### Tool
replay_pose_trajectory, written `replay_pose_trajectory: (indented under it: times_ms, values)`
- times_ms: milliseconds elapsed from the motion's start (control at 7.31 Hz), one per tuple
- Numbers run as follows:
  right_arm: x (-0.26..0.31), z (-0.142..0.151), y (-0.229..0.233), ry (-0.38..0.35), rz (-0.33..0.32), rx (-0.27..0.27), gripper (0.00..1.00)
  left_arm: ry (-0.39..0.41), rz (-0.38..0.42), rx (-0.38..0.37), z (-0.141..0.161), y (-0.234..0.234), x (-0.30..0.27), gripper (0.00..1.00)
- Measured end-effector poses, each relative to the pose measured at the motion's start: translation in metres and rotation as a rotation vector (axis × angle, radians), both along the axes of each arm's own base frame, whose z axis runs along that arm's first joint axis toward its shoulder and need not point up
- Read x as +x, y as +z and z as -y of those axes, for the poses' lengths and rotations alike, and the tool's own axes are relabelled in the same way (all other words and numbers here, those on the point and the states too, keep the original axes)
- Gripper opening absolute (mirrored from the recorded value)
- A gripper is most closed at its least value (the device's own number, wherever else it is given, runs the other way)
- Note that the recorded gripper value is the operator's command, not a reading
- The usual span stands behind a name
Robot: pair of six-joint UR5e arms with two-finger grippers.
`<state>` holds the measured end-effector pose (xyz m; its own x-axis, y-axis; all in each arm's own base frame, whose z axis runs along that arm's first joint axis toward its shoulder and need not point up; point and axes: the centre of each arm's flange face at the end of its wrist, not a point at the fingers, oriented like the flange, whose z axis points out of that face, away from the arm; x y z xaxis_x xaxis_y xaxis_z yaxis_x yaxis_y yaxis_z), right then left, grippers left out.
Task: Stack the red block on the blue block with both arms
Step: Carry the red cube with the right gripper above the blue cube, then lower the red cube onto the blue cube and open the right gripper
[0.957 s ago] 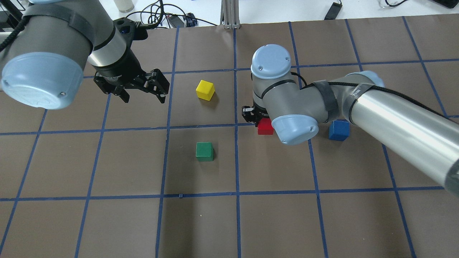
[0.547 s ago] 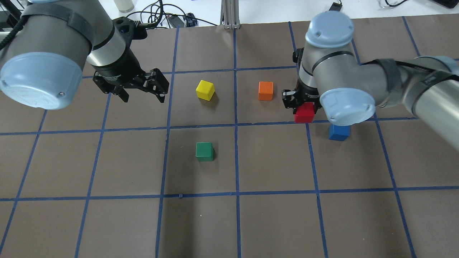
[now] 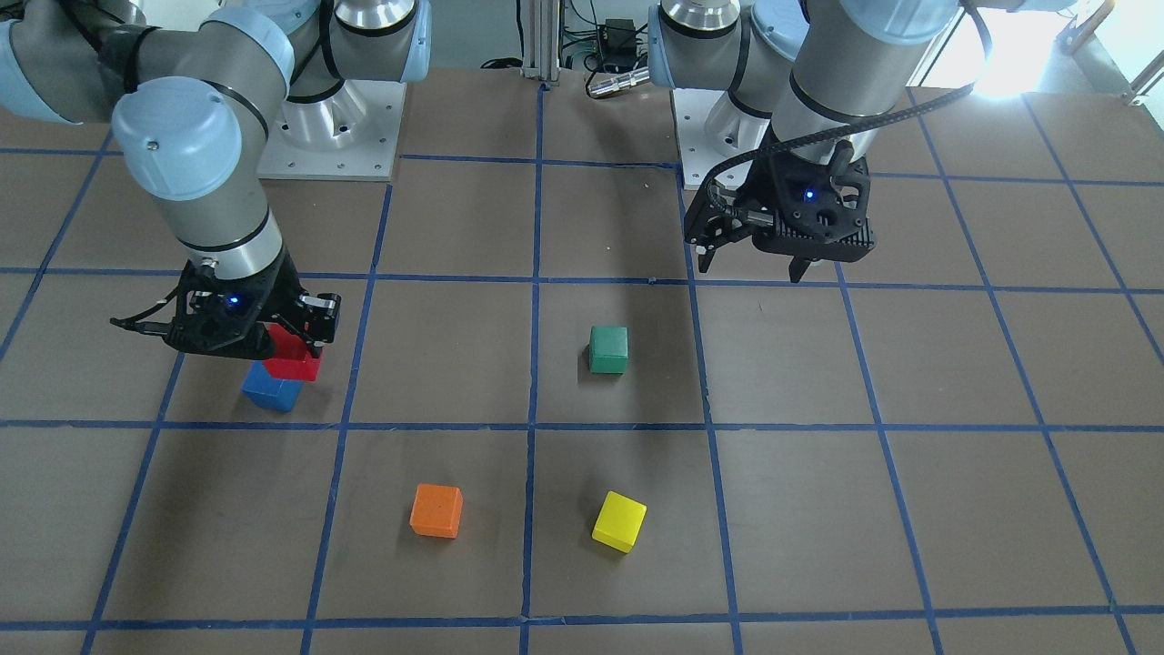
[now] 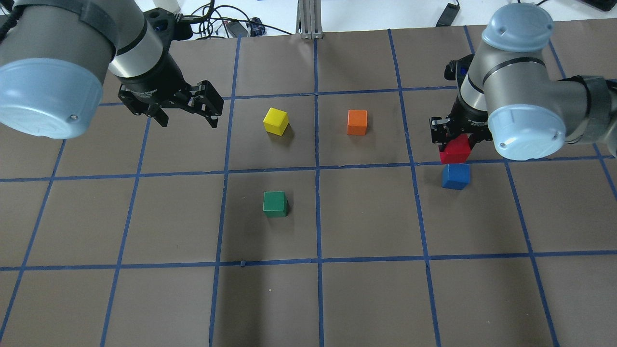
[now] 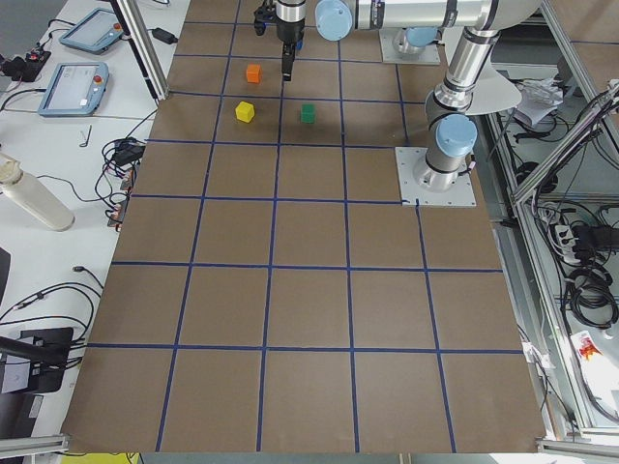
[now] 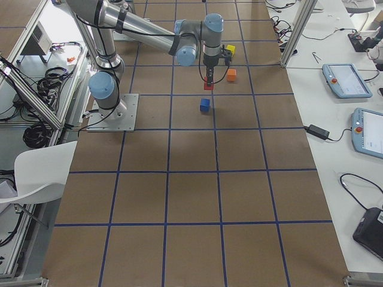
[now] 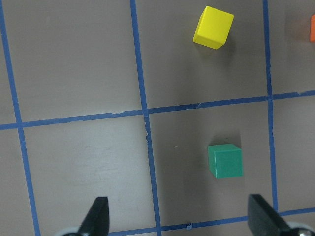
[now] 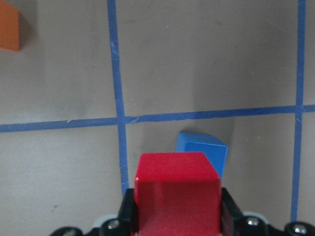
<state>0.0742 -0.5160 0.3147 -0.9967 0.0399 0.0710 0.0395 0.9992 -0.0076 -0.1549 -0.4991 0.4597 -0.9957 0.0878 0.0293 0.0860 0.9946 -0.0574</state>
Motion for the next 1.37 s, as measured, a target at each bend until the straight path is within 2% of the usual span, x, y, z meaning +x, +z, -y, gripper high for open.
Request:
replay_pose_trajectory:
  times_ms: [410, 684, 957, 1368]
  values:
    - [-0.031, -0.006, -0.018, -0.077, 0.003, -0.002, 0.07, 0.000, 0.001, 0.002, 0.002, -0.001, 0.000, 1.00]
    - [-0.039, -0.007, -0.022, -0.120, 0.033, -0.004, 0.07, -0.001, 0.001, 0.005, 0.003, -0.003, -0.001, 1.00]
    - [-0.037, -0.012, -0.031, -0.130, 0.054, -0.008, 0.08, -0.001, 0.001, 0.006, 0.003, -0.004, -0.001, 1.00]
    - [-0.037, -0.019, -0.047, -0.123, 0.043, -0.035, 0.08, 0.000, -0.001, 0.005, 0.003, -0.003, 0.000, 1.00]
